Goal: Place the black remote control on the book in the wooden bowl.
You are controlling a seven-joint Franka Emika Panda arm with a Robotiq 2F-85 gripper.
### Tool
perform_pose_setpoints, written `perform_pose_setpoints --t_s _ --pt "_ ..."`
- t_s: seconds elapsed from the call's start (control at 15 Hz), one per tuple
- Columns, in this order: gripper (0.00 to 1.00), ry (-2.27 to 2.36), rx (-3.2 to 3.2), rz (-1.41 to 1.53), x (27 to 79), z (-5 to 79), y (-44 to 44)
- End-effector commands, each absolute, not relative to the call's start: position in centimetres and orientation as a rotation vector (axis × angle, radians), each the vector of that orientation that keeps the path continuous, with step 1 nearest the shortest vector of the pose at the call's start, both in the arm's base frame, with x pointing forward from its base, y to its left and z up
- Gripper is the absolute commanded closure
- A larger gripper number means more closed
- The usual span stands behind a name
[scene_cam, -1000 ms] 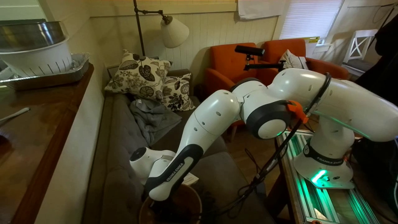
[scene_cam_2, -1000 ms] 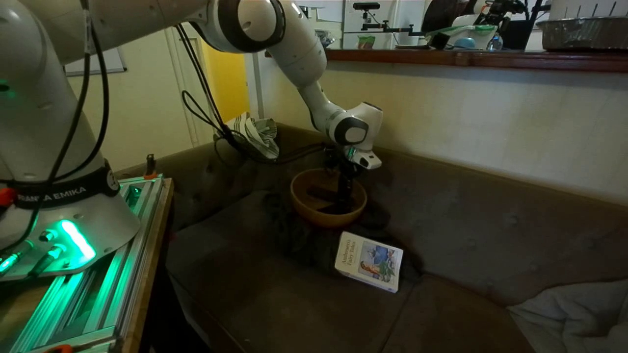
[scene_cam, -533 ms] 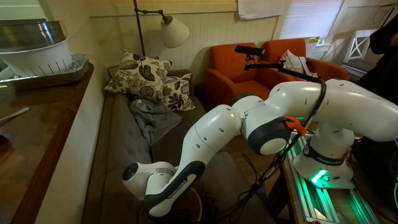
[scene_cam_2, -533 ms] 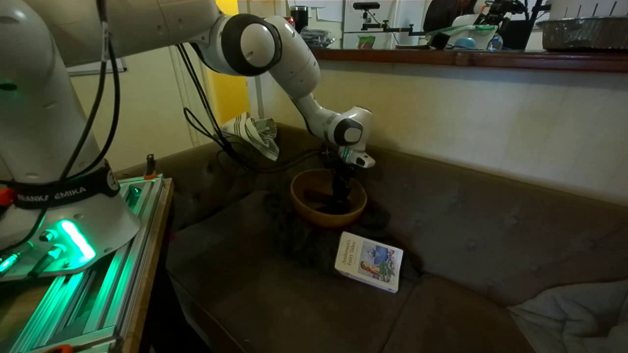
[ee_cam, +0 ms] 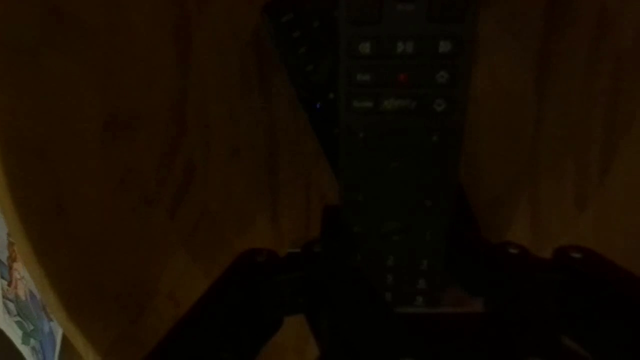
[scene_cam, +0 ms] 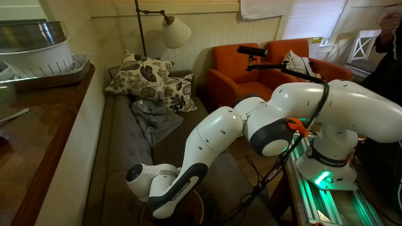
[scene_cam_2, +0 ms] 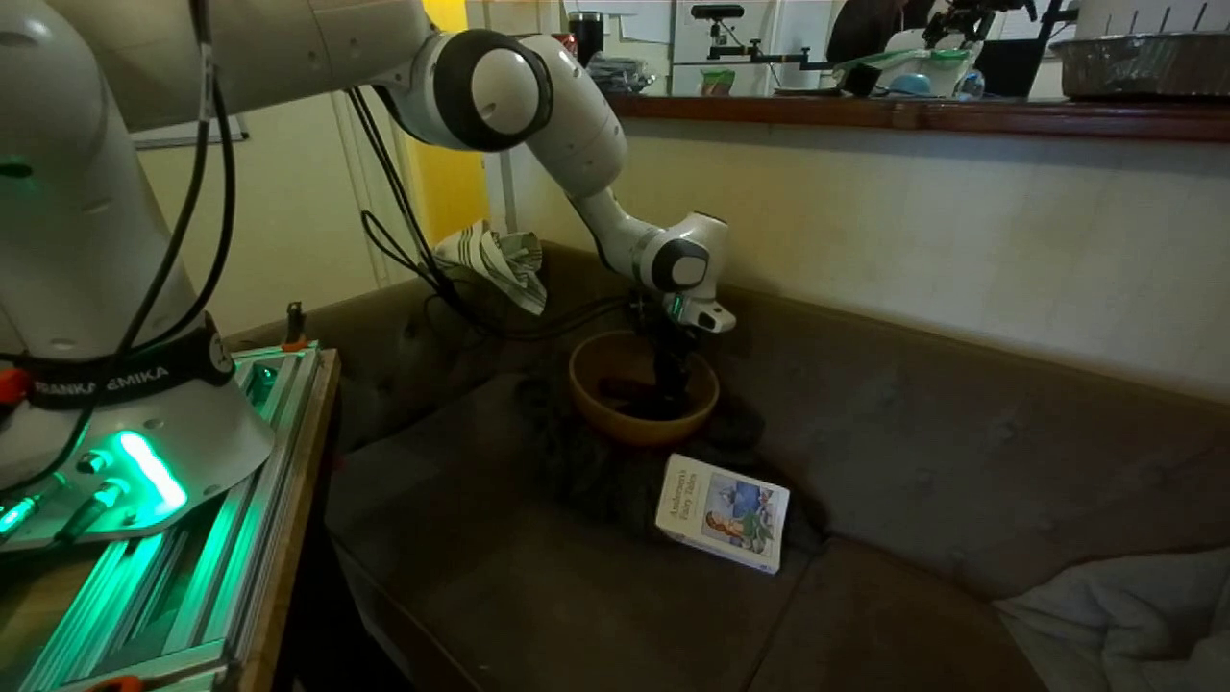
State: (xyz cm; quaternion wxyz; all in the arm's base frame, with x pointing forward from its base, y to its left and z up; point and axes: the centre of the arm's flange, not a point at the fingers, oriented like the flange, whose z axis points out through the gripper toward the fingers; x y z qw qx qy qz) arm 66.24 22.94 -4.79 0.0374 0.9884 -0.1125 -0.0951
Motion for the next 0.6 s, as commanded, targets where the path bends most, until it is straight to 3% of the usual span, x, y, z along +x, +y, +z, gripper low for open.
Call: perform_pose_setpoints --t_s 0.0,0.47,0.53 --pt "0.76 -0.211 3.064 -0.165 65.2 -5.0 24.9" --pt "0.76 0.041 2.969 -0.051 63.3 -4.5 30.1" --pt "0.26 0.068 2.958 -0.066 63.4 -4.7 30.5"
